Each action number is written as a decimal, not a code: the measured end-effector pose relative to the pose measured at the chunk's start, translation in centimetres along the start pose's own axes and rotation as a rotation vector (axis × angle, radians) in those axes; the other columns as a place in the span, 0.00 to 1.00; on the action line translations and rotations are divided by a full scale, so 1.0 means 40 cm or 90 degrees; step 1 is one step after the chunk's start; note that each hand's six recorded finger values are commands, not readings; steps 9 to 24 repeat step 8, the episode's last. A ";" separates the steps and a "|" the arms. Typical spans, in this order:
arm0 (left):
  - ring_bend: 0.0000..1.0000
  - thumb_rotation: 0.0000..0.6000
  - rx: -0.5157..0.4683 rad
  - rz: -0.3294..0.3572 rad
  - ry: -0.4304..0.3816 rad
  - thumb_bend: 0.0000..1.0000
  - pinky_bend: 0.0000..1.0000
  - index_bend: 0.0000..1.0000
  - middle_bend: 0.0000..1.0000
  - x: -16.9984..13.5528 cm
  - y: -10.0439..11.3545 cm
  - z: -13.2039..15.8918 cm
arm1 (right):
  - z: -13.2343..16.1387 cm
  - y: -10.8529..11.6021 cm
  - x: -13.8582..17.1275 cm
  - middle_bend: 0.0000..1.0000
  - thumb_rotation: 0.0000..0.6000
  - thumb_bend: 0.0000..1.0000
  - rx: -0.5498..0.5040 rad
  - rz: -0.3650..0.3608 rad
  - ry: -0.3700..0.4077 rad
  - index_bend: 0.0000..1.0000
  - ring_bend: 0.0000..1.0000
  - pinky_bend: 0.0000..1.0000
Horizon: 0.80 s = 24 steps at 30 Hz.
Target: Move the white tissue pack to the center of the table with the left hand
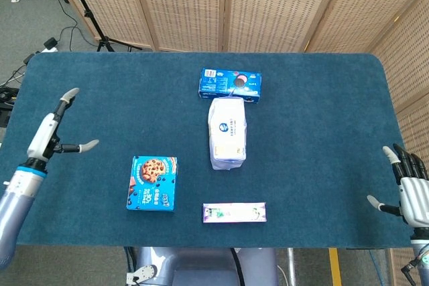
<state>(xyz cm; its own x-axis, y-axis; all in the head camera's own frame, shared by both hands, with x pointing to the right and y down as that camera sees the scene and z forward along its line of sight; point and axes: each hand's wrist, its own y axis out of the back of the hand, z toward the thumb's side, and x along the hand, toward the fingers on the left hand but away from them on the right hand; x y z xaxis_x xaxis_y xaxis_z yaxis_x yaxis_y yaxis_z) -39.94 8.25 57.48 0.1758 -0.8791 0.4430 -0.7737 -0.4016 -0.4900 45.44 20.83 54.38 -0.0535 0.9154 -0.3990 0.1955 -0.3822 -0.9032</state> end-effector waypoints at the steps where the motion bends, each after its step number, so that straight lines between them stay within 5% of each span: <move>1: 0.00 1.00 0.026 0.009 0.002 0.14 0.00 0.00 0.00 -0.018 0.011 -0.014 | 0.000 0.000 0.000 0.00 1.00 0.00 0.000 0.000 0.000 0.00 0.00 0.00; 8: 0.00 1.00 0.224 0.056 0.071 0.14 0.00 0.00 0.00 -0.181 0.056 -0.131 | 0.002 0.010 0.005 0.00 1.00 0.00 0.007 -0.012 0.004 0.00 0.00 0.00; 24: 0.00 1.00 0.224 0.056 0.071 0.14 0.00 0.00 0.00 -0.181 0.056 -0.131 | 0.002 0.010 0.005 0.00 1.00 0.00 0.007 -0.012 0.004 0.00 0.00 0.00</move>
